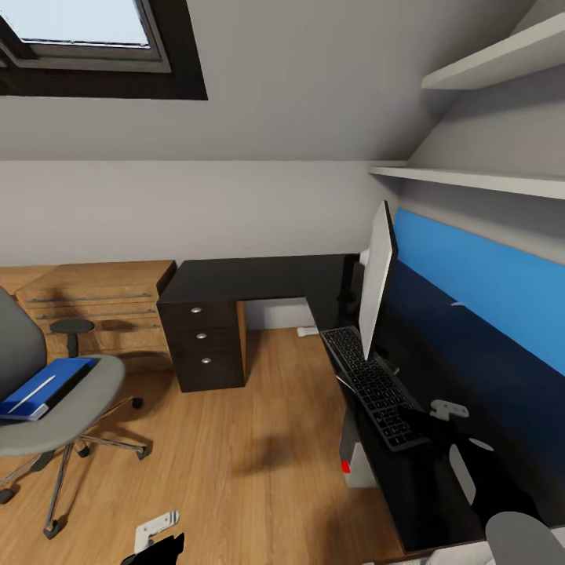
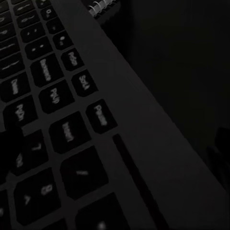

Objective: In the bedroom, organize the workspace by keeping the computer under the desk, ensuring the monitor is on the desk, placing the keyboard on the desk next to the monitor, placing the mouse on the desk next to the keyboard, moving the folder from the swivel chair onto the desk next to the mouse, stacking the notebook on top of the folder with the pen on top of the notebook, and positioning the swivel chair next to the desk.

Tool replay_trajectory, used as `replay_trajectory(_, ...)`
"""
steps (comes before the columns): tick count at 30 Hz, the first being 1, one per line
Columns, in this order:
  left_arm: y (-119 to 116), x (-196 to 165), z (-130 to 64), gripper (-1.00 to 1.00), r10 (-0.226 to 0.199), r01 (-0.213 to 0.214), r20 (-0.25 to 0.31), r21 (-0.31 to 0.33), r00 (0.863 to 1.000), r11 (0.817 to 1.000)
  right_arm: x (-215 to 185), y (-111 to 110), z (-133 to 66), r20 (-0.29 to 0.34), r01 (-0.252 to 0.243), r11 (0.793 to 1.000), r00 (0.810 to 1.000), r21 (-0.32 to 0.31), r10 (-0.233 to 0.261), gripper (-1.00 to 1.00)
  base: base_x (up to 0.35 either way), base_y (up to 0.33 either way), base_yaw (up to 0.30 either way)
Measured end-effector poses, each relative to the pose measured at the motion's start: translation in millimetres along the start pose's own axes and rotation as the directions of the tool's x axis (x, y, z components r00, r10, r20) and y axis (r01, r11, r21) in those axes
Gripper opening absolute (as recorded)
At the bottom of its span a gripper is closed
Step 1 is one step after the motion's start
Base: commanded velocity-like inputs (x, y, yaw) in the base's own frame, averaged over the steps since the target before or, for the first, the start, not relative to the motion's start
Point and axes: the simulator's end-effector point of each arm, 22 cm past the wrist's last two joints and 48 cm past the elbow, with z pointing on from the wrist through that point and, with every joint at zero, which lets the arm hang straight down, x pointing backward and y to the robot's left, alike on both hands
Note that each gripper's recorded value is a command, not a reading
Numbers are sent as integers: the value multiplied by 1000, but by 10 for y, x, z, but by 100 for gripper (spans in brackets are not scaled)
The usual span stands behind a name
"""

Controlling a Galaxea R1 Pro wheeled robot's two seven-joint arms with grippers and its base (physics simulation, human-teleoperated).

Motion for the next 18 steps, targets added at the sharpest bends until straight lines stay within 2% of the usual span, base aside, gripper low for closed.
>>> replay_trajectory(10,0,-1,0,100,0,0,0,0,1000,1000,-4,-6,-1,1,0,1000,1000,2,0,100,-1,80,0)
replay_trajectory(18,0,0,0,100,0,0,0,0,1000,1000,0,2,0,0,2,1000,1000,-1,-2,100,0,14,0)
